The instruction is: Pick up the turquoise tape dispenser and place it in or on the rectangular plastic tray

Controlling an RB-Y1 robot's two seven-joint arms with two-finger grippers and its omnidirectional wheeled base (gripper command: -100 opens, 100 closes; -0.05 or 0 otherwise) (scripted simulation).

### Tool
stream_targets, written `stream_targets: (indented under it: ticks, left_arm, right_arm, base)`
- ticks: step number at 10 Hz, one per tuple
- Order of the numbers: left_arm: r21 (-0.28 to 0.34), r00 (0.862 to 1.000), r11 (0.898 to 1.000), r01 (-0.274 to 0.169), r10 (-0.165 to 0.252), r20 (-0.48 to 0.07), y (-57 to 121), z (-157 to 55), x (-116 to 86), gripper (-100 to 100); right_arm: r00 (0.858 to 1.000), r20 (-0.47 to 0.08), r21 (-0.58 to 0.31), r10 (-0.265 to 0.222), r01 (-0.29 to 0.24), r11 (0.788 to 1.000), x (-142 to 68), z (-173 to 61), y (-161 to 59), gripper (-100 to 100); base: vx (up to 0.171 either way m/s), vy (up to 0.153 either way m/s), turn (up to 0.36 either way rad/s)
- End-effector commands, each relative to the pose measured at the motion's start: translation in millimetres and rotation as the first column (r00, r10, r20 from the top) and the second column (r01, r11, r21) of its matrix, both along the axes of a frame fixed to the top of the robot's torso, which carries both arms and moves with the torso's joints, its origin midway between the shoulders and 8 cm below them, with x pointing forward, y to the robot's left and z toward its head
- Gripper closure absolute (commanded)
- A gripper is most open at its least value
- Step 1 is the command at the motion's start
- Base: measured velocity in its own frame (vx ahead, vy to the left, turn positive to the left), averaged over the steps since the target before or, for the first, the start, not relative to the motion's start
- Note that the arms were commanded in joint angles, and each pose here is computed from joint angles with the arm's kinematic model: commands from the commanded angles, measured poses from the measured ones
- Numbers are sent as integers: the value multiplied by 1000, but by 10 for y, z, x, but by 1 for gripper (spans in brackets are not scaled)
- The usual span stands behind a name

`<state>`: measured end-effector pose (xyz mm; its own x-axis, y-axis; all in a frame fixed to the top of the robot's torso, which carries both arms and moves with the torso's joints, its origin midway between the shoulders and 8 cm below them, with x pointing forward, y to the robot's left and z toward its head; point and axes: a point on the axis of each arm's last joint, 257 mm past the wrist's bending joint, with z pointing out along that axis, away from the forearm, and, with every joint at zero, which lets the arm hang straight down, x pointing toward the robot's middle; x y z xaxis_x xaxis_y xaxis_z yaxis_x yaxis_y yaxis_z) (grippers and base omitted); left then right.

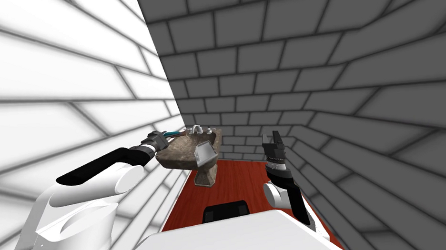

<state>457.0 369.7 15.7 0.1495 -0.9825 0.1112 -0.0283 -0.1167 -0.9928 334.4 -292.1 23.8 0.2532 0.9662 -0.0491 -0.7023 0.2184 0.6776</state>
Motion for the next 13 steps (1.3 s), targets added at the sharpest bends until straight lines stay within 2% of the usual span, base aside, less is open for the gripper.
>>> stream_targets:
  ticks: [1,4,8,9,11,12,13]
  left_arm:
    - [10,1000,1000,16,-17,15,-87,-28,53,100]
    - [25,998,999,46,-47,39,-228,-74,120,100]
    - [49,993,993,108,-110,43,-541,-342,231,100]
    - [50,992,992,117,-119,48,-581,-335,235,100]
    - [58,987,986,155,-157,40,-776,-518,269,100]
    - [59,986,986,156,-159,45,-779,-504,269,100]
    - [62,983,983,175,-178,42,-877,-594,279,100]
  right_arm:
    - [1000,0,0,0,0,1000,0,0,0,0]
    - [1000,0,0,0,0,1000,0,0,0,0]
    - [1000,0,0,0,0,1000,0,0,0,0]
    - [1000,0,0,0,0,1000,0,0,0,0]
    - [1000,0,0,0,0,1000,0,0,0,0]
    - [1000,0,0,0,0,1000,0,0,0,0]
    - [1000,0,0,0,0,1000,0,0,0,0]
  base:
    - [-7,-10,13]
    - [5,-9,9]
    - [16,-17,14]
    - [12,-15,2]
    - [17,-14,8]
    - [18,-14,4]
    - [19,-13,10]
